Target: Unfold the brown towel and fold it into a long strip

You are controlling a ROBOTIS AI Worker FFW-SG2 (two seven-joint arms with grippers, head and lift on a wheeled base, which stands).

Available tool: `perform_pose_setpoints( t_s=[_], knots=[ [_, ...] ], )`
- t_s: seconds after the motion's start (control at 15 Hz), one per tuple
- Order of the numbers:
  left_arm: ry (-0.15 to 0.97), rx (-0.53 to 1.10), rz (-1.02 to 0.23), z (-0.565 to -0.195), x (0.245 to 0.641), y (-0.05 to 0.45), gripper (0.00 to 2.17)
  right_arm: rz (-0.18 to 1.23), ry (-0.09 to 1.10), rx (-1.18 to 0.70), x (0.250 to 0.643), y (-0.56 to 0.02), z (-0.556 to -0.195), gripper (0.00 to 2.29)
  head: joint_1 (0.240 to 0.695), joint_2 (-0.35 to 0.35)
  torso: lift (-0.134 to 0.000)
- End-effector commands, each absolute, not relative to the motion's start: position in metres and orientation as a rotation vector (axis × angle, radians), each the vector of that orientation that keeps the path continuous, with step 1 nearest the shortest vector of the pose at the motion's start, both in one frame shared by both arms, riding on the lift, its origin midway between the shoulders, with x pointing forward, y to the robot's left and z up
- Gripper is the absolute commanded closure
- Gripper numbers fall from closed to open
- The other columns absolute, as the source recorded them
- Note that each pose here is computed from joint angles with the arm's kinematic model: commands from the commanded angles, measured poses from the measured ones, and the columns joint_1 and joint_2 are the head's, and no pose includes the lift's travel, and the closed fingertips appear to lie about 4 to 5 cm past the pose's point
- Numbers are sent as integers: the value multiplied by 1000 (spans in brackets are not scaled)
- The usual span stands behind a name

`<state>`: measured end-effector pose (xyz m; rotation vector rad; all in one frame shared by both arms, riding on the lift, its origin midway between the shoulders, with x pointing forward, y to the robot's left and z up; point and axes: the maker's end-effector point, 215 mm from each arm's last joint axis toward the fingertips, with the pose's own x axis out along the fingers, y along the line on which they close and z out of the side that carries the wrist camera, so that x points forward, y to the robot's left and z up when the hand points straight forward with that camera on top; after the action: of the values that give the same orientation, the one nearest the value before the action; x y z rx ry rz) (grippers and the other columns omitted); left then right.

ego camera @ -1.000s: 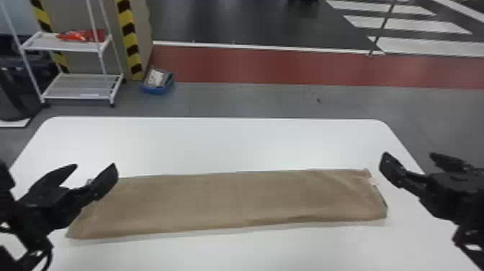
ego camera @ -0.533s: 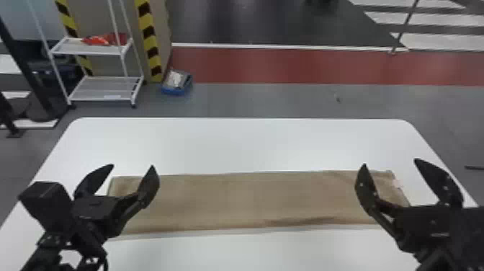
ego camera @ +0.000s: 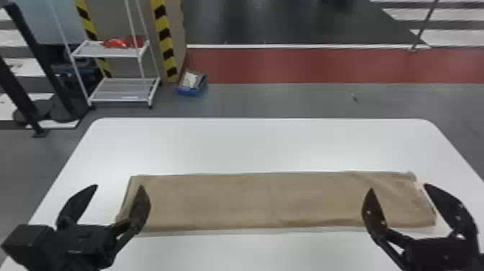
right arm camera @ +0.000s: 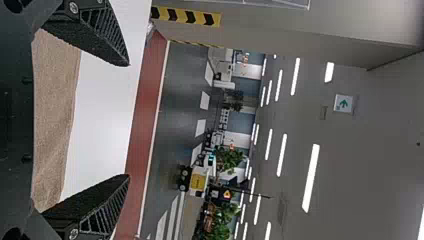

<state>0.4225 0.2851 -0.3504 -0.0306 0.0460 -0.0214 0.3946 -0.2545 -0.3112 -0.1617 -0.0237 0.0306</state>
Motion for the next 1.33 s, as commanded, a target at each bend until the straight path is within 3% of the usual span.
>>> perform_pose_setpoints(
  t_s=[0.0, 1.27],
  knots=[
    [53, -27, -13, -352, 418, 289, 33, 34, -14, -150, 394, -251, -315, 83, 695, 40, -115],
    [71, -19, -22, -352, 415, 283, 33, 54, 19, -145, 399, -246, -326, 80, 695, 52, -115]
  ],
)
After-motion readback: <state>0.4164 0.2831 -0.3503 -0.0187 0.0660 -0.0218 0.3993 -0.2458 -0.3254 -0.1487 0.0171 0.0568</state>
